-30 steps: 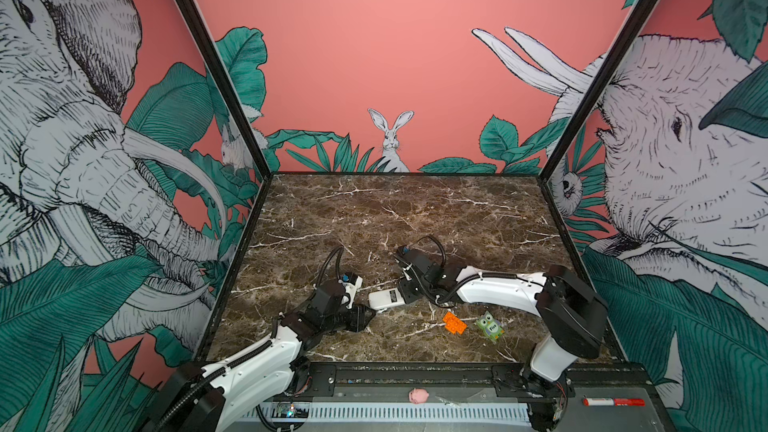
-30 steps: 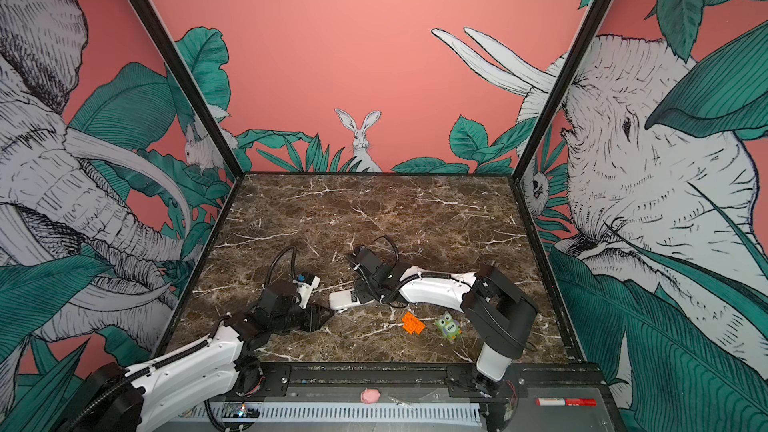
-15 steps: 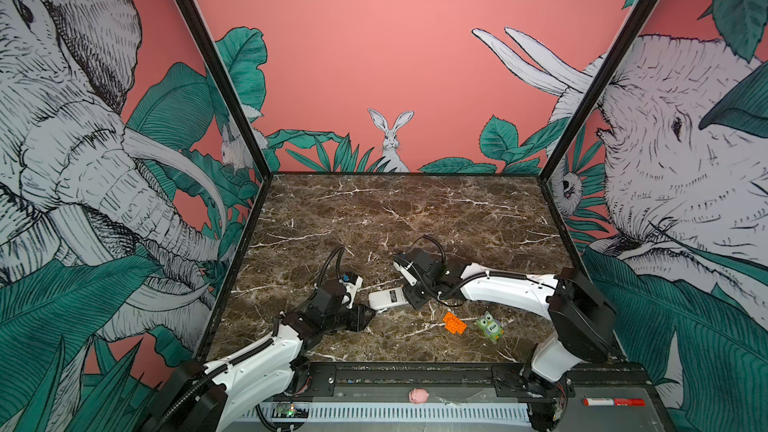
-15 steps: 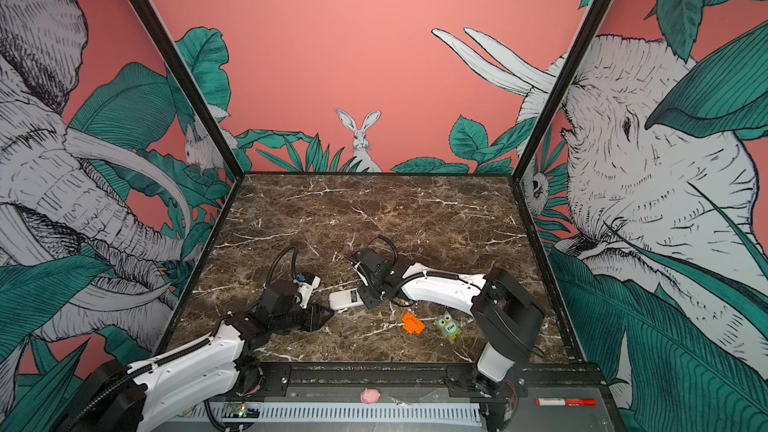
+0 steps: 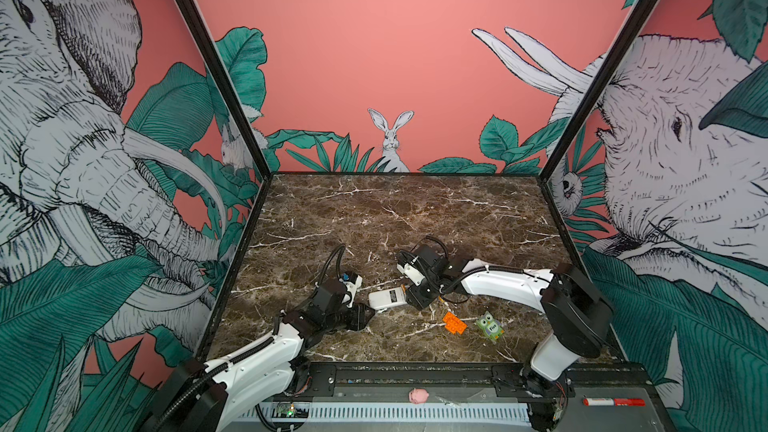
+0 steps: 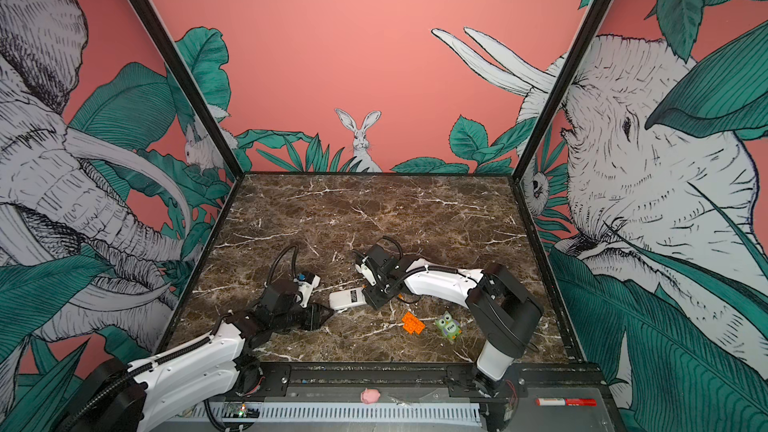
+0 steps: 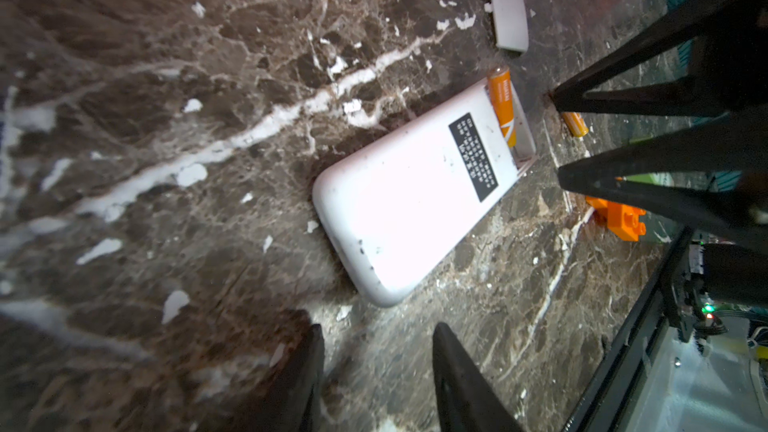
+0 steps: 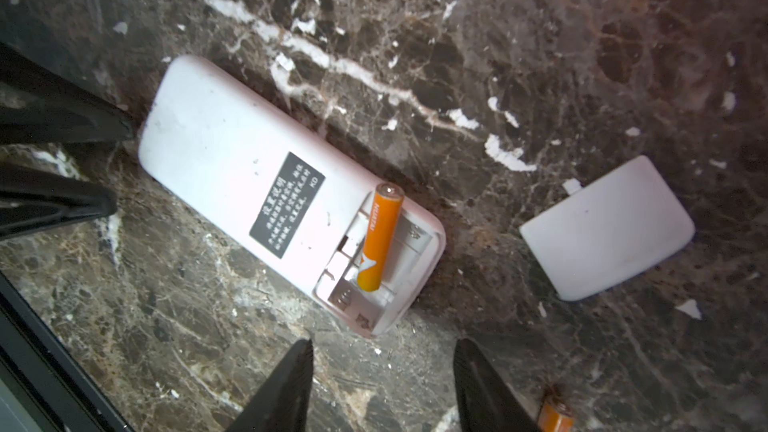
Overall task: Load the batteries into the remote control
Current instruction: 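Lift the open right gripper away from the seated orange battery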
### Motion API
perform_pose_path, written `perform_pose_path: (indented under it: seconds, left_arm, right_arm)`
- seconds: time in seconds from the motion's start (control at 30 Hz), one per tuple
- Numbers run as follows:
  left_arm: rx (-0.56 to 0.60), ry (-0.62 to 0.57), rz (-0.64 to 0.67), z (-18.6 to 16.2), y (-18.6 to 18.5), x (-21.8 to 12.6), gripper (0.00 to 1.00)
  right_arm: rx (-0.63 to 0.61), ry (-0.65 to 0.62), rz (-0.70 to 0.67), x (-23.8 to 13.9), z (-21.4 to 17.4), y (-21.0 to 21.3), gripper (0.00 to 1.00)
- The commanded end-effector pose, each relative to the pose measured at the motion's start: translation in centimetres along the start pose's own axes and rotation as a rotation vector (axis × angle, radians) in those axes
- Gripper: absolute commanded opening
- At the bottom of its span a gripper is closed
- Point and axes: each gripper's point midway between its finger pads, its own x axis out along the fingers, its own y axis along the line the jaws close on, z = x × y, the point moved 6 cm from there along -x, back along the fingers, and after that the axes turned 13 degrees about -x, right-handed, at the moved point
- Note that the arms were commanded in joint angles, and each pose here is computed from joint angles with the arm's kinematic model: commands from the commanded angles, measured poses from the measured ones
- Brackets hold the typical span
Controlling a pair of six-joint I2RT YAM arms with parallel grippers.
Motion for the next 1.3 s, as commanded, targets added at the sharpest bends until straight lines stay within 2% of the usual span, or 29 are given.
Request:
perform_pose_path:
  seconds: [0.0,0.27,1.27]
  left_arm:
    - [-0.012,0.009,0.037,0.0,0.3,0.0,0.45]
    - [-0.013,0.005,0.037,0.1,0.2,0.0,0.44]
    - [-0.015,-0.003,0.05,0.3,0.3,0.0,0.45]
  right_arm:
    - [-0.01,0.002,0.037,0.4,-0.6,0.3,0.59]
    - [-0.041,0.008,0.11,1.3,-1.0,1.0,0.61]
    - [-0.082,0.024,0.165,3.4,-1.1,1.7,0.6]
